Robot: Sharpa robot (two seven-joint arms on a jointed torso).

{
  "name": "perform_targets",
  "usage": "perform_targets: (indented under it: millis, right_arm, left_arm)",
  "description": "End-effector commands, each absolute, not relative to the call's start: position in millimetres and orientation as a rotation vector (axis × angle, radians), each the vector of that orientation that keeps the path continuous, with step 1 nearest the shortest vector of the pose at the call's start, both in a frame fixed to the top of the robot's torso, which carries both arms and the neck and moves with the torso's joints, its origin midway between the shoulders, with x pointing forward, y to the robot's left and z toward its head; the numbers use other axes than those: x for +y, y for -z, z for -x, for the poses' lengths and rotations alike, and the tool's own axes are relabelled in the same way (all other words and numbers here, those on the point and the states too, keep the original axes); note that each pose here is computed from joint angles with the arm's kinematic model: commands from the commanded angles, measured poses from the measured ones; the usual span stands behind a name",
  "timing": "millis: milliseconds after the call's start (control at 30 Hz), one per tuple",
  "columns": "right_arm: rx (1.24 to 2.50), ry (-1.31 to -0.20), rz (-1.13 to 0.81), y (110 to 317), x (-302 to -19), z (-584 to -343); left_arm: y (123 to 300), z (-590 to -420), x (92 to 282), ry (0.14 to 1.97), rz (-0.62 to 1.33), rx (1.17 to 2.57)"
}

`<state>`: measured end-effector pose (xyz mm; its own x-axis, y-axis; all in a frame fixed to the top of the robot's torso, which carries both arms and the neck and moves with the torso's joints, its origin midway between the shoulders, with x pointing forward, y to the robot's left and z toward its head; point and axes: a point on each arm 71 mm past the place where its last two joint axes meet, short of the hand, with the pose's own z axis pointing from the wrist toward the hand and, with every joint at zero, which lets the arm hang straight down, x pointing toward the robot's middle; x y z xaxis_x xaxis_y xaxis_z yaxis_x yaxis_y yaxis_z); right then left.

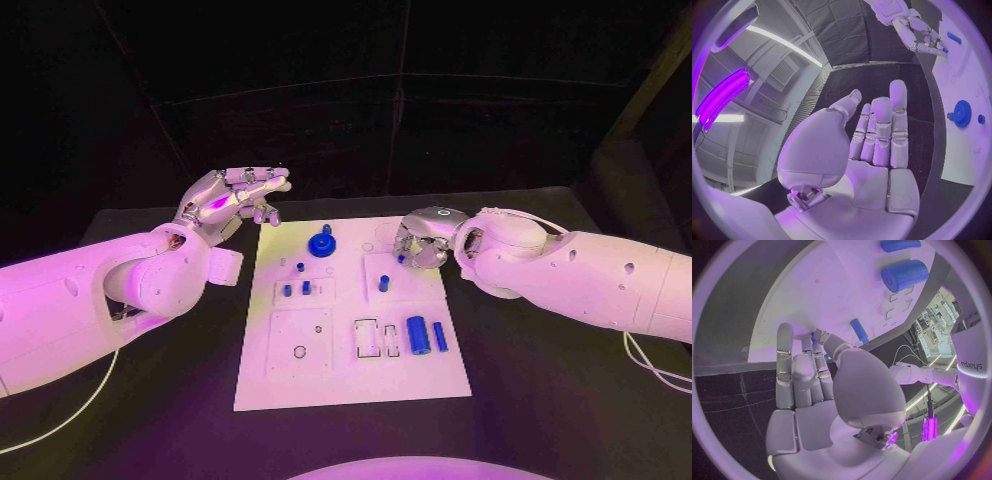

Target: Assemble the parts on the task board

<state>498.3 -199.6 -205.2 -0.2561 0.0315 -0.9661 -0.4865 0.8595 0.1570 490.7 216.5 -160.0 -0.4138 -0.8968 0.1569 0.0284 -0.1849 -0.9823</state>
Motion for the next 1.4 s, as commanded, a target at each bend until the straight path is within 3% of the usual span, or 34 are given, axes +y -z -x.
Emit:
perform_targets:
  millis: [33, 400, 733, 1400]
  right_arm:
    - [1.801, -0.496, 0.365, 207, -198, -498]
    - [1.816, -0.476, 0.361, 210, -197, -499]
    - [1.753, -0.439, 0.346, 206, -197, -500]
    - [1.647, -0.498, 0.3, 190, -200, -484]
  left_arm:
    - [158.0, -490.7, 215.9, 1.706, 1.049, 1.353]
    - [158.7, -491.8, 217.2, 1.696, 1.054, 1.355]
    - [159.2, -492.7, 217.7, 1.688, 1.057, 1.357]
    - [162.2, -498.0, 226.4, 1.647, 1.069, 1.344]
